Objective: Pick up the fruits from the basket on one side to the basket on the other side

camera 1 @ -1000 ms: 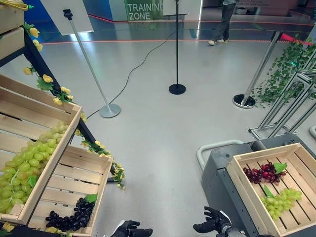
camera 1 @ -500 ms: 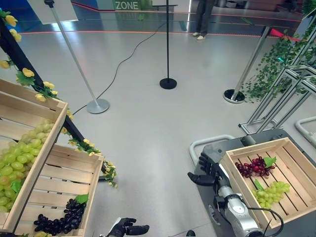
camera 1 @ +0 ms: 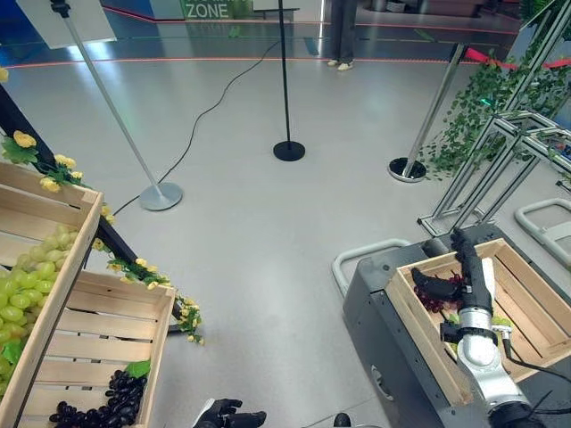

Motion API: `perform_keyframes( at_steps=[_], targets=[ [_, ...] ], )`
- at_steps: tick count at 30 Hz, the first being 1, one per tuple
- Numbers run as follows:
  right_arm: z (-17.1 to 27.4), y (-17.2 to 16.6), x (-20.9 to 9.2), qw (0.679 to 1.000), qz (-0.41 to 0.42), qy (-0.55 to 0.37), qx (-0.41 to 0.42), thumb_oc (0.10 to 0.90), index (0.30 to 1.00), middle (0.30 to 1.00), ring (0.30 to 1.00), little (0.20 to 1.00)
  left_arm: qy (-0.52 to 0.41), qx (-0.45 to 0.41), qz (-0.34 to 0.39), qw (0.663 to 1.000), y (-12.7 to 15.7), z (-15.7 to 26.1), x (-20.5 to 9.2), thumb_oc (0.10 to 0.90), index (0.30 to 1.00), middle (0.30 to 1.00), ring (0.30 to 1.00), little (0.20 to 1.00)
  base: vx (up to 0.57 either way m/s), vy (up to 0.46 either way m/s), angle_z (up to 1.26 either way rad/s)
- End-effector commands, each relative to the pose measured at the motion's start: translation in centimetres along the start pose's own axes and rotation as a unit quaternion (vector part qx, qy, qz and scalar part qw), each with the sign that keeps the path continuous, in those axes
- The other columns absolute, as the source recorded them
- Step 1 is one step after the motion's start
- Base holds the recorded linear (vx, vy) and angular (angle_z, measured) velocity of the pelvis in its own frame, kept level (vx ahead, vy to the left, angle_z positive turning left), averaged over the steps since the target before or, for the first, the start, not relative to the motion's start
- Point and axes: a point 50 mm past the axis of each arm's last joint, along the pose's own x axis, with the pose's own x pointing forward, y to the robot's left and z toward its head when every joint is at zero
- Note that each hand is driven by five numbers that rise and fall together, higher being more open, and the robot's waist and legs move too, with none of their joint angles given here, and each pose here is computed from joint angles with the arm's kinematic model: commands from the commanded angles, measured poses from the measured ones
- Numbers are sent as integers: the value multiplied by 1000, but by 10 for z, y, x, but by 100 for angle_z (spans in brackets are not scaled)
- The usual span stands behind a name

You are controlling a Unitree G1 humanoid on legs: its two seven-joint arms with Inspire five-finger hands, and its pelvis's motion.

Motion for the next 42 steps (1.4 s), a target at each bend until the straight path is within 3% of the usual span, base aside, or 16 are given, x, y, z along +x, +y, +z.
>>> perform_keyframes(
  at_steps=[1,6,11,18,29,33,36,42],
  targets=[
    [53,-39,49,986,-141,-91,-26,800,900,900,900,900,-67,-41,64,995,18,37,6,800,900,900,900,900,-16,-153,2],
    [54,-49,64,981,-160,-74,-76,800,900,900,900,900,-89,15,50,995,16,43,7,800,900,900,900,900,78,19,-6],
    [86,-45,95,973,-180,-74,-121,800,900,900,900,900,-108,102,25,989,15,67,10,800,900,900,900,900,122,192,-25],
    [61,-51,94,960,-180,-40,-211,800,900,900,900,900,-131,108,15,985,14,82,10,800,900,900,900,900,138,161,-39],
    [58,-84,113,897,-182,-1,-403,800,900,900,900,900,-133,133,19,982,36,88,11,800,900,900,900,900,22,36,-11],
    [60,-97,116,889,-190,4,-417,800,900,900,900,900,-148,125,23,981,38,90,10,800,900,900,900,900,-27,-13,-22],
    [70,-101,121,884,-199,-13,-423,800,900,900,900,900,-161,73,45,983,46,99,9,800,900,900,900,900,-61,-212,-28],
    [103,-107,135,881,-207,-42,-423,800,900,900,900,900,-228,-11,127,965,65,145,1,800,900,900,900,900,-73,-263,-2]
  ],
)
